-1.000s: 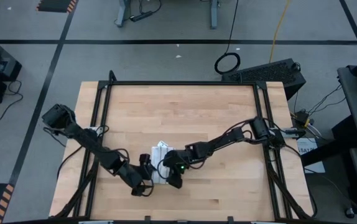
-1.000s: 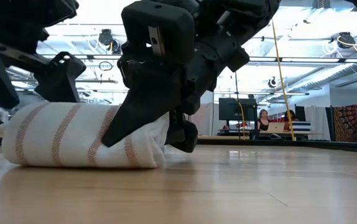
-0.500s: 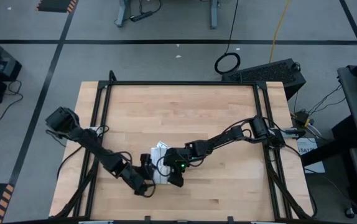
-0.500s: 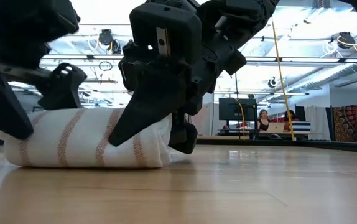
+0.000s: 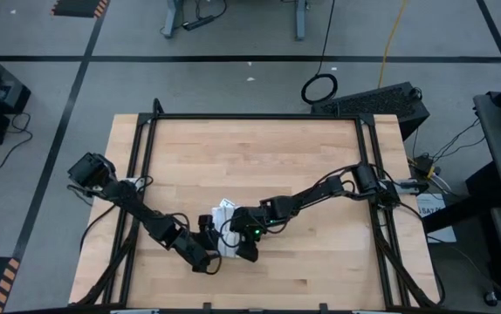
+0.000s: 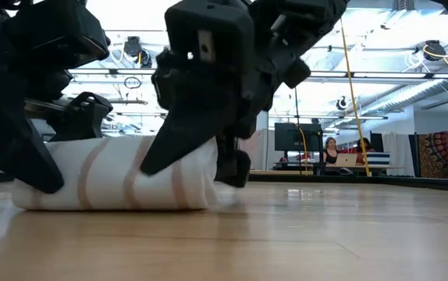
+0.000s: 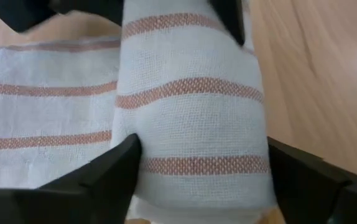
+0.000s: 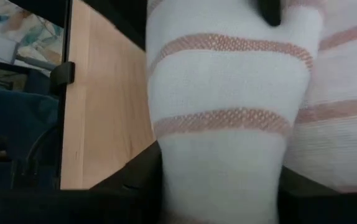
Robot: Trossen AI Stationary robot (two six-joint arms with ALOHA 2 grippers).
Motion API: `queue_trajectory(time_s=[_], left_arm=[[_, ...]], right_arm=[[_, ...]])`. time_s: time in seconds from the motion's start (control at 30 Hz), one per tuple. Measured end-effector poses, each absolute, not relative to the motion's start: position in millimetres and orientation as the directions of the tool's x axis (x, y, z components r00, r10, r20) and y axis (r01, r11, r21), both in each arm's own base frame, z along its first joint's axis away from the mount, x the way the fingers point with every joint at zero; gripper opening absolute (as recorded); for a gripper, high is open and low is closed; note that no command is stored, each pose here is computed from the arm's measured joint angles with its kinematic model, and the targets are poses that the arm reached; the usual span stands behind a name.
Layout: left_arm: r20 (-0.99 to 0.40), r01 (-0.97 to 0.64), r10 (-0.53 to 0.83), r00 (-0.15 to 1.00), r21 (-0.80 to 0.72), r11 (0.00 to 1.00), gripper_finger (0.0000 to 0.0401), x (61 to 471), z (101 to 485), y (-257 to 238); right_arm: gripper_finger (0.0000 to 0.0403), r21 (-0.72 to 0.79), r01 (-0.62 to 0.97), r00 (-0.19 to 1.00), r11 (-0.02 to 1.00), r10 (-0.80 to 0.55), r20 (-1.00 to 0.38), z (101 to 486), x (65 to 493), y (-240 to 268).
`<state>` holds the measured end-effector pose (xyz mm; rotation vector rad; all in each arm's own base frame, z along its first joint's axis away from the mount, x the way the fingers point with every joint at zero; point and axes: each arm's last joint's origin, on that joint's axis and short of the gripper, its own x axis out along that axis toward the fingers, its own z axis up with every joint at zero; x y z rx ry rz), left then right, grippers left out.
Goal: Roll towel into tight, uniform cylinder
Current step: Roll the white brown kitchen towel
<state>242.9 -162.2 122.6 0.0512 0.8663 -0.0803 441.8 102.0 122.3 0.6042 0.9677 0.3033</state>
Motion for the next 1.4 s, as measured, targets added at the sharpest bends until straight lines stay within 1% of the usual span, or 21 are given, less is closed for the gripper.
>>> queue_trajectory(time_s=[0.1,0.17,0.3,0.43,0.57,0.67,0.73,0.83,0.93,1.0,1.1,1.23,1.4], left_arm=[[-0.765,0.091,-0.048,0.642,0.014,0.996,0.0278,243,122,-162],[-0.766,0.091,-0.047,0.641,0.015,0.996,0.0256,243,122,-162],[-0.768,0.093,-0.050,0.638,0.012,0.996,0.0229,242,122,-162],[-0.768,0.094,-0.055,0.638,0.007,0.996,0.0209,243,122,-162],[-0.770,0.073,-0.065,0.635,-0.024,0.997,0.0187,242,125,-162],[-0.774,0.034,-0.089,0.627,-0.087,0.996,0.0172,241,128,-161],[-0.775,0.029,-0.116,0.622,-0.125,0.992,0.0166,241,130,-161],[-0.775,0.055,-0.171,0.608,-0.174,0.983,0.0162,241,131,-162],[-0.780,0.074,-0.211,0.589,-0.208,0.975,0.0162,242,131,-162],[-0.783,0.079,-0.228,0.579,-0.225,0.971,0.0162,243,131,-161],[-0.784,0.099,-0.279,0.554,-0.270,0.958,0.0162,244,132,-160],[-0.784,0.120,-0.352,0.512,-0.341,0.933,0.0161,247,132,-157],[-0.782,0.113,-0.374,0.499,-0.369,0.923,0.0161,248,132,-155]], right_arm=[[0.0203,0.589,0.012,0.541,0.808,0.490,-0.684,134,438,101],[0.0231,0.561,0.023,0.523,0.828,0.468,-0.712,144,432,98],[0.0276,0.492,-0.012,0.476,0.870,0.438,-0.763,168,417,94],[0.0302,0.372,-0.053,0.479,0.927,0.351,-0.804,188,402,105],[0.0314,0.264,-0.093,0.584,0.960,0.268,-0.766,204,397,133],[0.0320,0.188,-0.034,0.663,0.982,0.163,-0.731,203,394,159],[0.0325,0.166,0.021,0.710,0.986,0.102,-0.696,197,394,175],[0.0329,0.157,0.054,0.741,0.986,0.066,-0.668,184,394,192],[0.0329,0.154,0.043,0.746,0.987,0.070,-0.662,168,395,204],[0.0329,0.127,0.046,0.755,0.991,0.049,-0.654,157,396,211],[0.0329,0.060,0.078,0.769,0.995,-0.022,-0.639,146,394,218],[0.0329,0.019,0.110,0.778,0.994,-0.074,-0.624,145,392,221],[0.0329,-0.007,0.064,0.785,0.998,-0.055,-0.617,146,393,222]])
